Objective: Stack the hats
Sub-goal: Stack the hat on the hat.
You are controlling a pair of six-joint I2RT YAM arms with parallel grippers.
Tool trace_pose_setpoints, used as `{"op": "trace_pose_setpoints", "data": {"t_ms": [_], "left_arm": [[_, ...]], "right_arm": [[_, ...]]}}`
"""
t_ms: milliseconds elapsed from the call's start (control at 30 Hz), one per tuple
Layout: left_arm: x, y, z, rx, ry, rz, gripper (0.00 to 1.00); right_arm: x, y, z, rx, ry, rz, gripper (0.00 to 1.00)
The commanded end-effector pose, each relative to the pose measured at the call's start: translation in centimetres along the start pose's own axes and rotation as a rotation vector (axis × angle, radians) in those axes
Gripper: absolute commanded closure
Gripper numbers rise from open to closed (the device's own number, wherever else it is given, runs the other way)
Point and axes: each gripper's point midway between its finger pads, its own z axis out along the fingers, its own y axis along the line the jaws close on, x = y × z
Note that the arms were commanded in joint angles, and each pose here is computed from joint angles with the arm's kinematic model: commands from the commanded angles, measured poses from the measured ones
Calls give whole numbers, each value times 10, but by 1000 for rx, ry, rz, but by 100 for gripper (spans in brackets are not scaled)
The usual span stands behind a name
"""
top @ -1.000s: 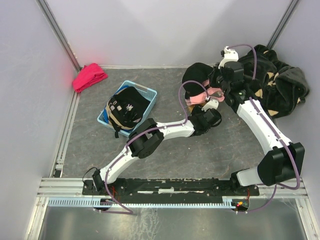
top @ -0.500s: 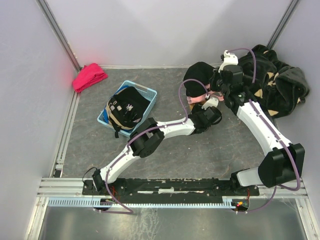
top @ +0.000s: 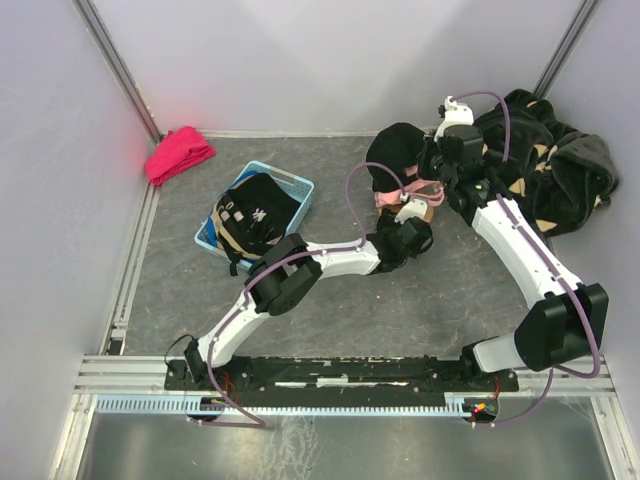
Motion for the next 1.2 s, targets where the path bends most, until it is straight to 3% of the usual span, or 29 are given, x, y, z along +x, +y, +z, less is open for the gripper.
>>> {"op": "trace_pose_setpoints", "data": {"t_ms": [0,367,500,700,1033,1167], "left_arm": [[-20,3,-35,31,-44,-70,16],[-25,8,-109,79,-111,-76,14],[-36,41,-134,13,-181,-165,14],[-77,106,-170,-160,-390,-309,12],[-117,125,-145,-104,-473,-340,3],[-125,157,-132,-123,-497,-436,0]], "right_arm": [[-20,3,-2,0,-37,-6,94],[-17,10,7,-26,-24,8,94],[-20,11,6,-32,-30,10,94],[-22,12,6,-40,-32,17,94],[-28,11,5,-54,-26,38,93],[-25,-1,8,-30,-16,49,93]]}}
